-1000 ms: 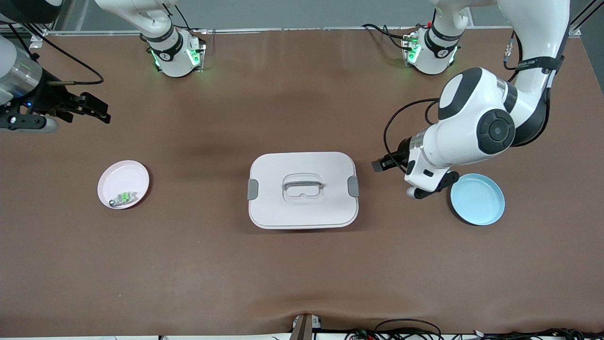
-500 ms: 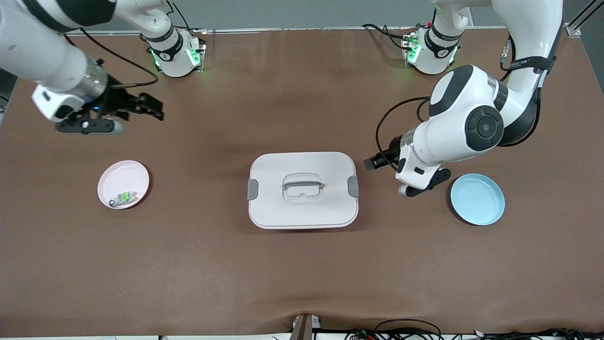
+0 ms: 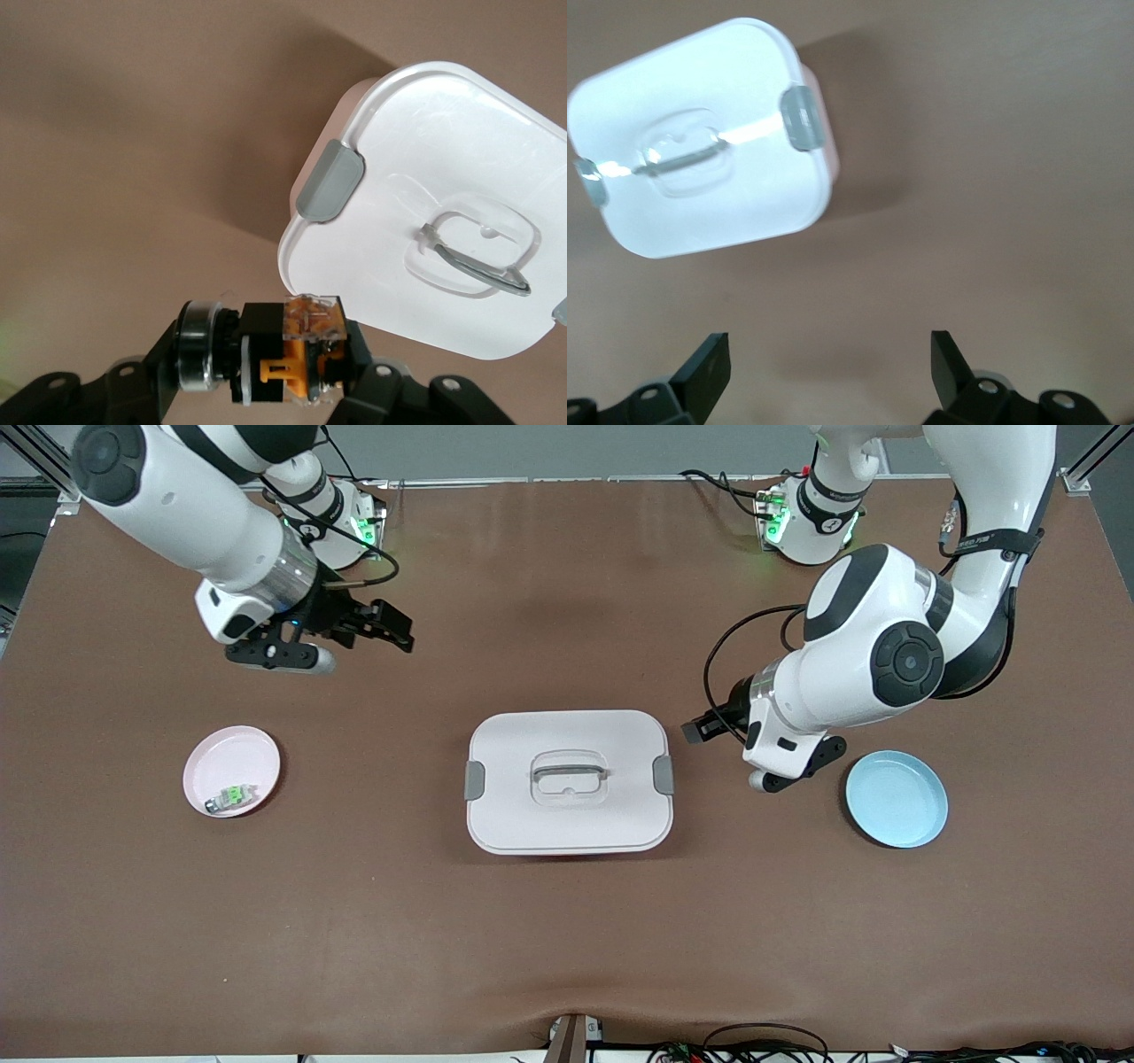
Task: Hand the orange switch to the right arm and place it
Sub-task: 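Carry the switch above the box while the right gripper reaches toward it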
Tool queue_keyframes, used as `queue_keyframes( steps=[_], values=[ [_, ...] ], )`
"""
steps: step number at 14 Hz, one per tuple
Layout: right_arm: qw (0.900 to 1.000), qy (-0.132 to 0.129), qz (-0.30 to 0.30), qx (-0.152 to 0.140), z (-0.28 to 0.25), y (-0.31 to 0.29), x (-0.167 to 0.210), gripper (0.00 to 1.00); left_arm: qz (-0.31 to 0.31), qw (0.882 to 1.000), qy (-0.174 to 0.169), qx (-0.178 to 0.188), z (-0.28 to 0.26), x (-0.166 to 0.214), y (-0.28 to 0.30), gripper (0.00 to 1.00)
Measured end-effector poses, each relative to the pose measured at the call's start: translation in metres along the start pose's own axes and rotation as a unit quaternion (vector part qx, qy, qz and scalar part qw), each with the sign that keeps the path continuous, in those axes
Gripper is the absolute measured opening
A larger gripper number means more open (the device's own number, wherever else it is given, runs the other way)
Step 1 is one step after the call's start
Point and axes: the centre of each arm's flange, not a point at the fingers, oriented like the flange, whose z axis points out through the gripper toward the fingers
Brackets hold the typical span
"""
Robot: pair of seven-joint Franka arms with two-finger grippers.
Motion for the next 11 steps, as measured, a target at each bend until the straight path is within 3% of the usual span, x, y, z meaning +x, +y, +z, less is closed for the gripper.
queue_keyframes(
  steps=[4, 7, 11],
  values=[
    [0.996, 0.033, 0.049, 0.06, 0.032, -0.06, -0.039, 1.0, -0.004, 1.0, -0.007, -0.006, -0.002, -0.001, 0.001, 0.73],
    [0.988, 0.059, 0.08, 0.117, 0.055, -0.099, -0.072, 1.0, -0.005, 1.0, -0.011, -0.01, -0.002, -0.002, 0.001, 0.73],
    [0.974, 0.087, 0.119, 0.169, 0.097, -0.125, -0.091, 1.0, -0.026, 0.998, -0.039, -0.033, -0.004, -0.007, 0.006, 0.73]
  ],
)
